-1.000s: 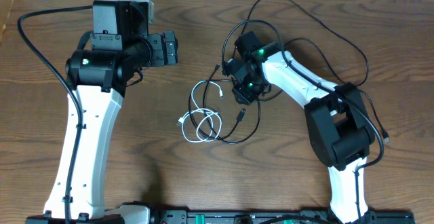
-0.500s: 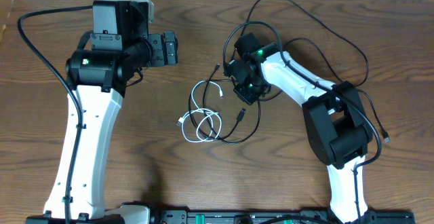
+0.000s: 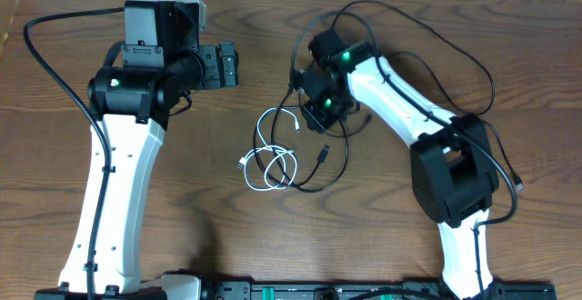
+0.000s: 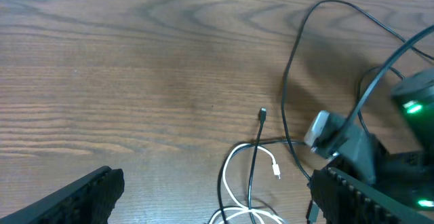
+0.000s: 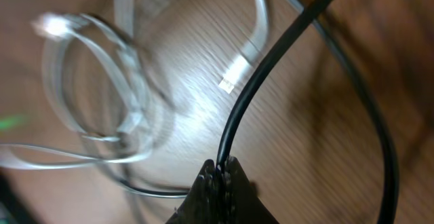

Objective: Untangle cables

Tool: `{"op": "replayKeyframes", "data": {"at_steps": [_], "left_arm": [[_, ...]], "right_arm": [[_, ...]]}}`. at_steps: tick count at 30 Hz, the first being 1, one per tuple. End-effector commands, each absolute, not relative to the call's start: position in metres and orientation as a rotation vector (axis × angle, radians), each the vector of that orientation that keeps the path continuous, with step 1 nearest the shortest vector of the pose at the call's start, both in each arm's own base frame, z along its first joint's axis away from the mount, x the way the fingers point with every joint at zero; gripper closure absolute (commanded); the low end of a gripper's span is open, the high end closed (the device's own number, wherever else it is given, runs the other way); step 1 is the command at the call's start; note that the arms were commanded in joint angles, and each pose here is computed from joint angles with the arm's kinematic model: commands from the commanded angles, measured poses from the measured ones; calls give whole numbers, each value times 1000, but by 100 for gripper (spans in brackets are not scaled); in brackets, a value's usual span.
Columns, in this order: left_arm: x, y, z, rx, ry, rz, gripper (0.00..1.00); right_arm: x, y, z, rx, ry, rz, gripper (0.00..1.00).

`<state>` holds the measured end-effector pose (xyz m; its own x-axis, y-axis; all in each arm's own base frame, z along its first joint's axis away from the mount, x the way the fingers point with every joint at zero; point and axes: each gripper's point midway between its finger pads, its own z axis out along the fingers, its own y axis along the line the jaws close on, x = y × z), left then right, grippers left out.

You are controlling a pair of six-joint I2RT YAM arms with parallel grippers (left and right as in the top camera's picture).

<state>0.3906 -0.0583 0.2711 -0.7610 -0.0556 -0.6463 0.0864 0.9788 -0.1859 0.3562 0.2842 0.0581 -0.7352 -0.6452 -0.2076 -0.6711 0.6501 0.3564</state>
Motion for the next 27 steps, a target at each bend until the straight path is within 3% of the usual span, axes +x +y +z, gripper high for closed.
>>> {"op": "replayKeyframes", "data": {"at_steps": [1, 8, 13, 21, 27], "left_arm": [[389, -56, 279, 6, 2404, -263, 6], [388, -56, 278, 5, 2413, -263, 6], [387, -56, 278, 5, 2414, -262, 6], [388, -56, 278, 5, 2413, -262, 6], [388, -56, 278, 5, 2412, -263, 6]], "right_arm": [[359, 315, 131, -1100, 2612, 907, 99], [370, 329, 222, -1069, 2302, 1289, 99], [392, 300, 259, -985, 2243, 1277, 99], [423, 160, 292, -559, 2458, 630, 99], [396, 53, 293, -257, 2645, 149, 99]]}}
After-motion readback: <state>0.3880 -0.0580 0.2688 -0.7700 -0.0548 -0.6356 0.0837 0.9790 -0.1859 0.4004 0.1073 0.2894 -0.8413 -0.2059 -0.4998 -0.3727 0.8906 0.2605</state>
